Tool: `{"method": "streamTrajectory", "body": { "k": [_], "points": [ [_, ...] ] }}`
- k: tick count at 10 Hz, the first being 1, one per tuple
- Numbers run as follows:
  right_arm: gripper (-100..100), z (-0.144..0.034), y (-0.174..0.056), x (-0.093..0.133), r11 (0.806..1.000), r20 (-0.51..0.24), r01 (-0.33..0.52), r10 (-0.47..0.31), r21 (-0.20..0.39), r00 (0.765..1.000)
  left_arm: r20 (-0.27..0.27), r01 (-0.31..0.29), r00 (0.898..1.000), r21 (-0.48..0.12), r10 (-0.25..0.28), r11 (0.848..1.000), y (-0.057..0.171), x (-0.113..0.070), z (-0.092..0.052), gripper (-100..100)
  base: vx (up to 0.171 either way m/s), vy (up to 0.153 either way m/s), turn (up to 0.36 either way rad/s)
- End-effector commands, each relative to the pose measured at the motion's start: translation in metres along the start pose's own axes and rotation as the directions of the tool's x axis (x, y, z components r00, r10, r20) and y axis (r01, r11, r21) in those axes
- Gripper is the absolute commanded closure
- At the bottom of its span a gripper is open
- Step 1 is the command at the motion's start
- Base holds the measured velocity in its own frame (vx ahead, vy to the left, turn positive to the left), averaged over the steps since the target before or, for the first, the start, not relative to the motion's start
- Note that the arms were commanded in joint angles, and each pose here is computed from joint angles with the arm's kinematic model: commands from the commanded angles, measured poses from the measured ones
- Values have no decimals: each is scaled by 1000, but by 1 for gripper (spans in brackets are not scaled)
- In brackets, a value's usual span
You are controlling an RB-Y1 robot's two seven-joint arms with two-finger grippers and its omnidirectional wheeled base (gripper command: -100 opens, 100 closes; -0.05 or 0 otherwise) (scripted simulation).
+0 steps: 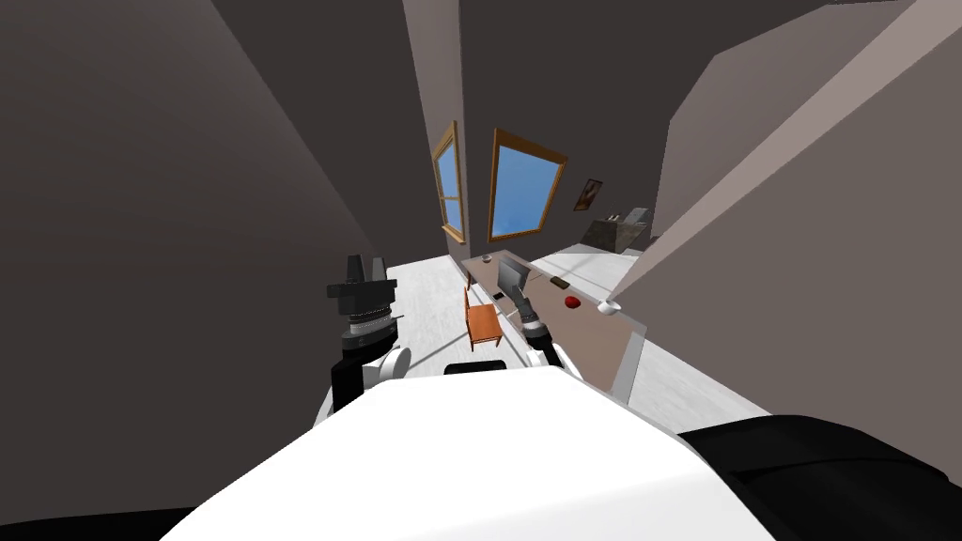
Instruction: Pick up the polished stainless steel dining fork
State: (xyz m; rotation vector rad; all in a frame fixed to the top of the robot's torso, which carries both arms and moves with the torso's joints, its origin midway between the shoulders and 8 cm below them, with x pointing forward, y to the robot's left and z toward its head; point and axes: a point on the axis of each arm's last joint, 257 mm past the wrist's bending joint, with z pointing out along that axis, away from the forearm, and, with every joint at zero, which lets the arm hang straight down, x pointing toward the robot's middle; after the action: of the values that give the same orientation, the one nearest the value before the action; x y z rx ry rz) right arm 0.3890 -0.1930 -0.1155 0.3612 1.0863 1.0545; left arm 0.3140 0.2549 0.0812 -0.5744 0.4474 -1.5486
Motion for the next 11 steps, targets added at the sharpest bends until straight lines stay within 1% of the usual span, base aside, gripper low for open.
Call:
{"method": "streamTrajectory", "body": {
  "k": [1,2,3,4,5,6,7,8,9,10,11],
  "points": [
    [-100,-5,-9,12,1000,-29,21,-21,15,999,0,0,1000,0,0,1000,0,0,0,0,10,32,71],
    [-100,-9,-14,28,998,-73,62,-61,10,995,0,0,1000,0,0,1000,0,0,0,0,13,30,143],
    [-100,-12,-20,30,998,-80,62,-60,23,995,0,0,1000,0,0,1000,0,0,0,0,13,22,58],
    [-100,-16,-25,47,994,-127,104,-101,14,987,0,0,1000,0,0,1000,0,0,0,0,11,28,132],
    [-100,-19,-32,50,994,-135,104,-100,28,986,0,0,1000,0,0,1000,0,0,0,0,11,21,80],
    [-100,-24,-36,66,989,-182,147,-142,13,973,0,0,1000,0,0,1000,0,0,0,0,18,24,139],
    [-100,-29,-44,70,989,-194,148,-139,29,971,0,0,1000,0,0,1000,0,0,0,0,18,19,74],
    [-100,-33,-46,85,982,-239,190,-184,4,954,0,0,1000,0,0,1000,0,0,0,0,17,24,153],
    [-100,-40,-56,90,981,-255,192,-179,25,950,0,0,1000,0,0,1000,0,0,0,0,13,14,77],
    [-100,-47,-61,106,972,-303,234,-223,0,926,0,0,1000,0,0,1000,0,0,0,0,10,16,139],
    [-100,-52,-68,110,972,-317,236,-219,16,923,0,0,1000,0,0,1000,0,0,0,0,9,7,86]
  ]
}}
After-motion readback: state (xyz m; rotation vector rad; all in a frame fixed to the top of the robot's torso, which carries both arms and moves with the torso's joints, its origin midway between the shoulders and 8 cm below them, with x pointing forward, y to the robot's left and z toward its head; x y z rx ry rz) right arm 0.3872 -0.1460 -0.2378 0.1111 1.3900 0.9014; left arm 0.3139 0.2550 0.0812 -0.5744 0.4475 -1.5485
